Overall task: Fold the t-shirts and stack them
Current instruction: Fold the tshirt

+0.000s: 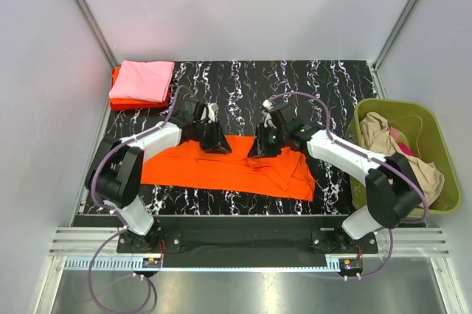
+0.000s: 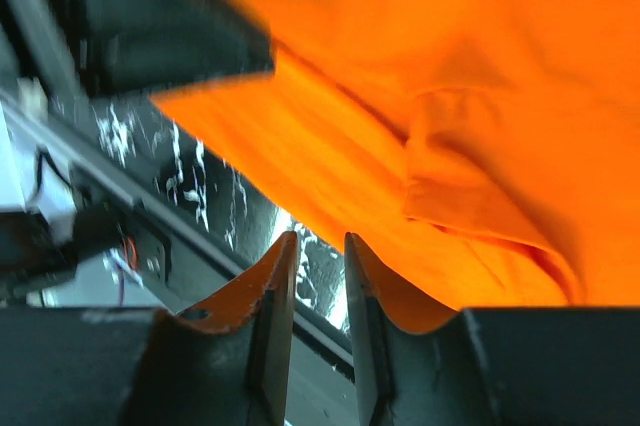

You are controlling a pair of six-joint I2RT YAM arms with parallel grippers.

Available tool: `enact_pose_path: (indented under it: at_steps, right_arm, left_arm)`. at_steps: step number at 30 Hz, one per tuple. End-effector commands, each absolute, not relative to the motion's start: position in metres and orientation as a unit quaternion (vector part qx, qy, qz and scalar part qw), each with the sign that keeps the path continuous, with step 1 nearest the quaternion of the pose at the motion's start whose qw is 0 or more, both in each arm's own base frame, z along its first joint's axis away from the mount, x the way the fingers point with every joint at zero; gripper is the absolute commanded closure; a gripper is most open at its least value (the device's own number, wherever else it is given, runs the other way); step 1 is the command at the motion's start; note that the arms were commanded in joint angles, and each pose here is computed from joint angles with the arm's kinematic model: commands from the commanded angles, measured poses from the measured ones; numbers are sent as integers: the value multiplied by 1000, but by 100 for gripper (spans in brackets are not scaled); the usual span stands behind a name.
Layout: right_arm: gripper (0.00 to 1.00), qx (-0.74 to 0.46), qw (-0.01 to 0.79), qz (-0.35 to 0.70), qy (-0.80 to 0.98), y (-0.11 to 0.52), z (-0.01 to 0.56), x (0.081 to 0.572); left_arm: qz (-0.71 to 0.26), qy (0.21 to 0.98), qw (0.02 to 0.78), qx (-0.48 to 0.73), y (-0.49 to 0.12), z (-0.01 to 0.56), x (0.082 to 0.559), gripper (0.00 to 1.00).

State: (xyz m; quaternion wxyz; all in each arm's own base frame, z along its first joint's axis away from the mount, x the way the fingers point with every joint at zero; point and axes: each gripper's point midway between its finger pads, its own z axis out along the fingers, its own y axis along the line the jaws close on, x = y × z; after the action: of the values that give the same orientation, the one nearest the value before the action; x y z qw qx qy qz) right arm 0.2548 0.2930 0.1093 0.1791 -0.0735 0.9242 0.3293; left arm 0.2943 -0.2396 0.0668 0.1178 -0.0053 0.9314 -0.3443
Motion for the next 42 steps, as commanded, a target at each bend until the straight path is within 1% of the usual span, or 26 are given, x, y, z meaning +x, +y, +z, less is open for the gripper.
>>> enact_pose_path:
  at_steps: [1, 5, 7, 11, 17, 21, 25, 31, 35, 39, 40, 42]
  right_arm:
    - [68, 1, 239, 281, 929, 254, 126, 282]
    - [65, 82, 283, 226, 929, 201, 132, 300]
    - [65, 98, 304, 221, 921, 184, 143, 301]
    - [65, 116, 330, 222, 910, 164, 161, 303]
    - [64, 113, 337, 229, 906, 160, 167, 301]
    - [64, 107, 339, 235, 905, 160, 170, 301]
    - [64, 103, 343, 236, 903, 159, 173, 301]
    - [64, 99, 346, 238, 902, 159, 175, 301]
    - [64, 96, 341, 236, 905, 159, 172, 300]
    - [64, 95, 342, 235, 905, 158, 171, 300]
    - [64, 94, 342, 235, 905, 159, 171, 300]
    - [64, 95, 341, 233, 905, 158, 170, 301]
  left_arm:
    - [-405, 902, 151, 11, -275, 113, 281, 66]
    - [-418, 894, 161, -22, -298, 117, 263, 65]
    - [-430, 888, 158, -46, -308, 122, 255, 63]
    - [-431, 884, 164, -76, -318, 119, 257, 62]
    - [-420, 894, 137, -76, -341, 100, 259, 61]
    - [-402, 905, 122, -72, -345, 81, 254, 61]
    - [-366, 918, 135, -74, -337, 71, 256, 60]
    - [-363, 918, 141, -78, -341, 70, 263, 59]
    - [-361, 920, 132, -76, -345, 63, 264, 59]
    - [-360, 921, 126, -77, -345, 58, 262, 61]
    - [-361, 921, 125, -74, -345, 59, 261, 65]
    - [-361, 921, 130, -65, -344, 62, 261, 69]
